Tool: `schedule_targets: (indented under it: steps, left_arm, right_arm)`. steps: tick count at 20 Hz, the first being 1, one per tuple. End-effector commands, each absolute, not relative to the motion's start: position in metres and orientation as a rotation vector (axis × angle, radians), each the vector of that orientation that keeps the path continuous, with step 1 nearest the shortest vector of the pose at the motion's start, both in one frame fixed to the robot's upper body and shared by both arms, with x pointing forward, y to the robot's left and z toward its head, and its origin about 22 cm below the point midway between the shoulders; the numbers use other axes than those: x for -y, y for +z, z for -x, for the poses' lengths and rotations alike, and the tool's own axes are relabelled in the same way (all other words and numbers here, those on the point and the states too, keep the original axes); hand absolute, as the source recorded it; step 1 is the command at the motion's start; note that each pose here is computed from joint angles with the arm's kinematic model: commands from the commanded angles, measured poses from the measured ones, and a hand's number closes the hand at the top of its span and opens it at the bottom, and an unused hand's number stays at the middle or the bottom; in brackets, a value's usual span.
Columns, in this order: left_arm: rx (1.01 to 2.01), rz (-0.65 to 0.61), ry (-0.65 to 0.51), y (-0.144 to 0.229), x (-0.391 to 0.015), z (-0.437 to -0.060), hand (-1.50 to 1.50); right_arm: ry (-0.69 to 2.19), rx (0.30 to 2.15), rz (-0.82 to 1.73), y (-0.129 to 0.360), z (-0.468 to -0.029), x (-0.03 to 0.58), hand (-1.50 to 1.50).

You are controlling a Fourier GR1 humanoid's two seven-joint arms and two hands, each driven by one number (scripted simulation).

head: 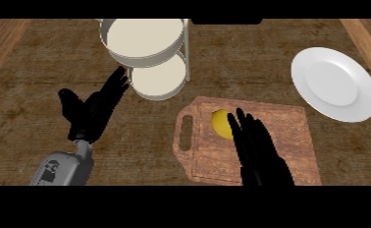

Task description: Pick the lemon from the cutting board and place it in the tiered basket

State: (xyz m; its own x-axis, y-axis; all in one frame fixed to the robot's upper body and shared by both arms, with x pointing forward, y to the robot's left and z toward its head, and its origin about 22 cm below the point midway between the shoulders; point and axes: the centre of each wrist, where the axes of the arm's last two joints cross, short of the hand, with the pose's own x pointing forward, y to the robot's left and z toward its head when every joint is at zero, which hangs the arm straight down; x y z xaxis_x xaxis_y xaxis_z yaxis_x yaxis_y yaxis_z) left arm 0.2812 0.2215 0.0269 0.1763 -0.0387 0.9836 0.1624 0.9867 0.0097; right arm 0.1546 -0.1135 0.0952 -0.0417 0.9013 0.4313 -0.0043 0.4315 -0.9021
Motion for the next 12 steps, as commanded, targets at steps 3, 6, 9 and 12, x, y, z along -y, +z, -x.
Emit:
schedule_targets:
  steps: [3, 6, 9, 12]
  left_arm:
    - [1.407, 0.109, -0.151, 0.027, -0.226, -0.275, 0.0]
    - [1.383, 0.115, -0.155, 0.012, -0.238, -0.284, 0.0]
    - [1.386, 0.117, -0.147, 0.016, -0.216, -0.292, 0.0]
    - [1.374, 0.109, -0.152, 0.015, -0.225, -0.268, 0.0]
  right_arm:
    - [0.918, 1.365, 0.858, 0.081, -0.153, 0.091, -1.5]
    - [0.93, 1.31, 0.845, 0.07, -0.16, 0.099, -1.5]
    - [0.94, 1.294, 0.885, 0.054, -0.185, 0.087, -1.5]
    - [0.914, 1.281, 0.941, 0.045, -0.167, 0.118, -1.5]
